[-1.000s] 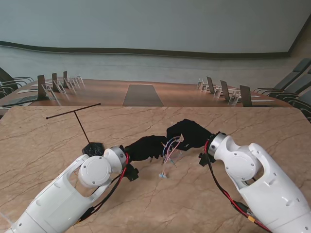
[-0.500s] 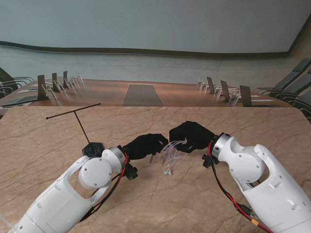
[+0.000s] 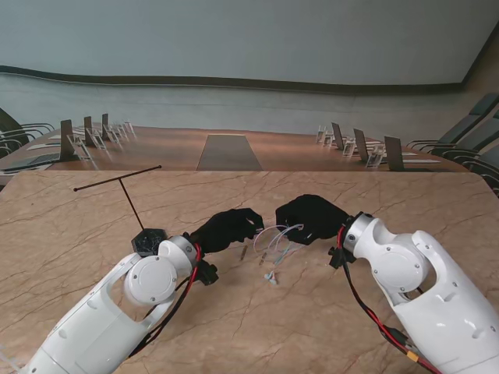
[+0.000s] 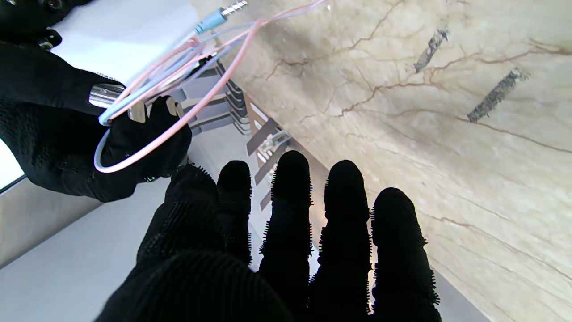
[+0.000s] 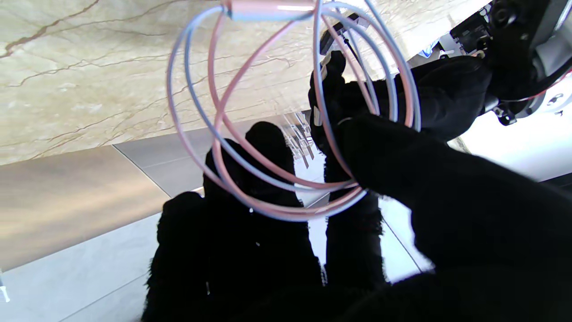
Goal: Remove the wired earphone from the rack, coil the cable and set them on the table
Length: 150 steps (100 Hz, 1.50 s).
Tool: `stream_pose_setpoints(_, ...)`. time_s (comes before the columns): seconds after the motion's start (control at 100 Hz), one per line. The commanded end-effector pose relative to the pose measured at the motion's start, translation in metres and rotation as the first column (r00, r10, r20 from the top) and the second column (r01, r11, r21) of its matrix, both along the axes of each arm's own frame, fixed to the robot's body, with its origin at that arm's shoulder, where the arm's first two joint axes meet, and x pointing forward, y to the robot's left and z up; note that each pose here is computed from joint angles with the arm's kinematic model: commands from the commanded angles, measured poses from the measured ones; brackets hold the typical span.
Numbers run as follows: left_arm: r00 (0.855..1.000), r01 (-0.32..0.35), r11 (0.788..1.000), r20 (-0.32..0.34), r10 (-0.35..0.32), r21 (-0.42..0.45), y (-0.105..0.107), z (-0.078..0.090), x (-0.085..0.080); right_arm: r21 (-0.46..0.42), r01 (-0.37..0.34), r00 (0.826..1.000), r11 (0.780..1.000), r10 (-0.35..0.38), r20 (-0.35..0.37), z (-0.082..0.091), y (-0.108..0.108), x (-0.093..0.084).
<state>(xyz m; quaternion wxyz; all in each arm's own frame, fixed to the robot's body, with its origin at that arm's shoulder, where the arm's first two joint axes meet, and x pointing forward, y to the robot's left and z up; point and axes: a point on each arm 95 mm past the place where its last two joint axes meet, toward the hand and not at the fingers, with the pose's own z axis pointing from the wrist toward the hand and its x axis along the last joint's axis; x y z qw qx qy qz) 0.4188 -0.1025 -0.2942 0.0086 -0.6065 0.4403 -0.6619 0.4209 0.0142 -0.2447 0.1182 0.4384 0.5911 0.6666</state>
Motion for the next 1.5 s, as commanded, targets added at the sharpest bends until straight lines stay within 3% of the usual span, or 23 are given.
stream_pose_setpoints(0.0,1.0,-0.012,1.0,-0.002,0.012,0.0,0.003,-0.004,-0.001,0.001,0.002,1.0,1.0,-0.002,0.008,0.002,0.0,-0.001)
stream_pose_setpoints(0.22,0.998,-0.052,0.999,0.025,0.052,0.009,0.013,-0.007,-0.001,-0.014,0.023,0.999,1.0,-0.023,0.025,0.008,-0.007,0.0)
stream_pose_setpoints(0.41,0.998,-0.049,0.998,0.04,0.048,0.028,0.017,-0.008,-0.005,-0.024,0.053,0.998,0.998,-0.052,0.026,0.007,-0.011,0.005)
stream_pose_setpoints(0.97,0.997,0.071,0.997,-0.016,-0.071,0.008,-0.011,-0.011,-0.021,-0.012,0.107,0.991,0.994,-0.106,0.082,0.026,-0.001,0.024)
stream_pose_setpoints(1.49,0.995,0.099,0.995,-0.023,-0.098,0.028,-0.014,-0.015,-0.024,-0.004,0.131,0.985,0.991,-0.129,0.11,0.038,0.01,0.037)
